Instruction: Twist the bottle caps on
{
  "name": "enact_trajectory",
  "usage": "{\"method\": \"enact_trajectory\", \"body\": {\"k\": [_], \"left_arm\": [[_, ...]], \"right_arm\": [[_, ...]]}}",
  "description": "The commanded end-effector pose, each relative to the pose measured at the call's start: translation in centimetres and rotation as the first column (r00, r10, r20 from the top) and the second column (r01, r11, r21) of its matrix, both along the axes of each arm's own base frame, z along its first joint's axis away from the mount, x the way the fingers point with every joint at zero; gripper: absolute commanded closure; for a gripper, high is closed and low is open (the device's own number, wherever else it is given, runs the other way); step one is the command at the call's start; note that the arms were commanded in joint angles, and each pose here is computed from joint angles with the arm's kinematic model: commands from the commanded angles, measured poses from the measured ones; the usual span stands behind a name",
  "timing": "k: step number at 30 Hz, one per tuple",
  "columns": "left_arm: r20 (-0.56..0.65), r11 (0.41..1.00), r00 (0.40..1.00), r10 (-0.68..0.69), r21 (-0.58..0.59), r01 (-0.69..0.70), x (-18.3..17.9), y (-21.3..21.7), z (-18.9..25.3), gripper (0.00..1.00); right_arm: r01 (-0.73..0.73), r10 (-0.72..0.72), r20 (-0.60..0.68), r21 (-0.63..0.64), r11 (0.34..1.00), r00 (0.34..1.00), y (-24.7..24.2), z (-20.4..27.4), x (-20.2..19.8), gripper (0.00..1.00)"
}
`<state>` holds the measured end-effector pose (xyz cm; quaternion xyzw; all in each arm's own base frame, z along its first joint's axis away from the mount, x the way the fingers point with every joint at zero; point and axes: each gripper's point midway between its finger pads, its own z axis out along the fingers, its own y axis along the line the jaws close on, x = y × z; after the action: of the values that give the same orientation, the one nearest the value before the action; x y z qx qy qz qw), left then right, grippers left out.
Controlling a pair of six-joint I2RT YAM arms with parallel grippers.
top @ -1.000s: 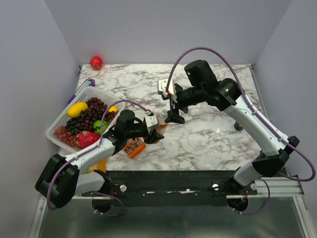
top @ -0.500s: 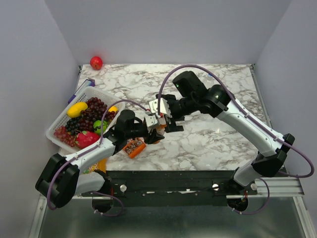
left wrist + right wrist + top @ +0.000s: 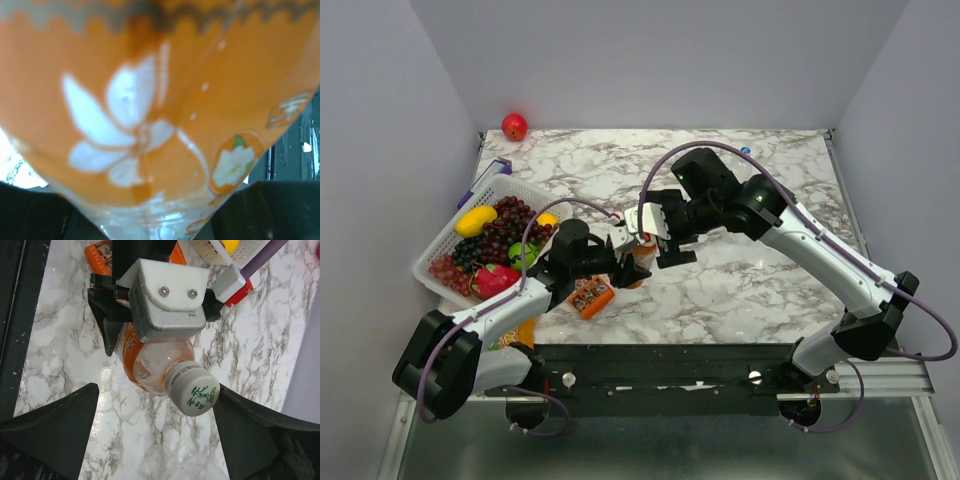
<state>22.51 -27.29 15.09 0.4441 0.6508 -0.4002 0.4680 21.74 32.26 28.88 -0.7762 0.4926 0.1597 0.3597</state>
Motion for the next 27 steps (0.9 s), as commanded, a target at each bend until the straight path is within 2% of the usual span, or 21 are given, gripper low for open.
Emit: {"method": "enact_trajectory", "body": {"k": [1, 9, 10, 13, 14, 15, 19, 23, 27], "left_arm": [[0.032, 0.996, 0.998, 0.049, -0.073, -0.046, 1.6, 0.2, 2.5, 1.00], [0.039, 0.997, 0.998, 0.039, -0.069, -0.036, 1.4, 0.4, 2.4, 1.00], [0.038, 0.998, 0.999, 0.035, -0.059, -0.033, 1.3, 0.5, 2.0, 1.00], [0.045, 0.999, 0.999, 0.014, -0.032, -0.013, 0.9, 0.7, 1.4, 1.00], [0.047, 1.000, 0.999, 0.009, -0.025, -0.008, 0.7, 0.8, 1.3, 1.00], [0.049, 1.000, 0.999, -0.001, -0.021, 0.002, 0.6, 0.8, 1.2, 1.00], [0.037, 1.000, 0.999, -0.017, 0.000, 0.017, 0.3, 0.8, 0.5, 1.00], [0.045, 1.000, 0.999, -0.018, 0.008, 0.017, 0.4, 0.8, 0.4, 1.00], [0.050, 1.000, 0.998, -0.029, 0.014, 0.028, 0.5, 0.7, 0.6, 1.00]], "right_arm": [[0.060, -0.062, -0.008, -0.101, 0.993, 0.998, -2.8, -1.7, -0.5, 0.00], [0.219, -0.226, -0.009, -0.226, 0.949, 0.974, -5.3, -5.0, 0.7, 0.01], [0.259, -0.265, -0.008, -0.179, 0.949, 0.964, -5.3, -3.4, 1.9, 0.03], [0.323, -0.323, -0.141, -0.024, 0.946, 0.936, -4.3, 1.0, 3.4, 0.04], [0.322, -0.311, -0.130, 0.082, 0.943, 0.942, -3.5, 4.9, 3.8, 0.03], [0.279, -0.260, -0.150, 0.124, 0.952, 0.954, -2.7, 6.0, 3.4, 0.04], [0.106, -0.081, -0.102, 0.273, 0.956, 0.991, -0.7, 9.3, 1.4, 0.00], [-0.026, 0.036, -0.042, 0.227, 0.974, 0.998, 0.8, 7.5, -0.2, 0.00], [-0.087, 0.089, -0.002, 0.206, 0.975, 0.996, 2.0, 6.4, -0.9, 0.00]]}}
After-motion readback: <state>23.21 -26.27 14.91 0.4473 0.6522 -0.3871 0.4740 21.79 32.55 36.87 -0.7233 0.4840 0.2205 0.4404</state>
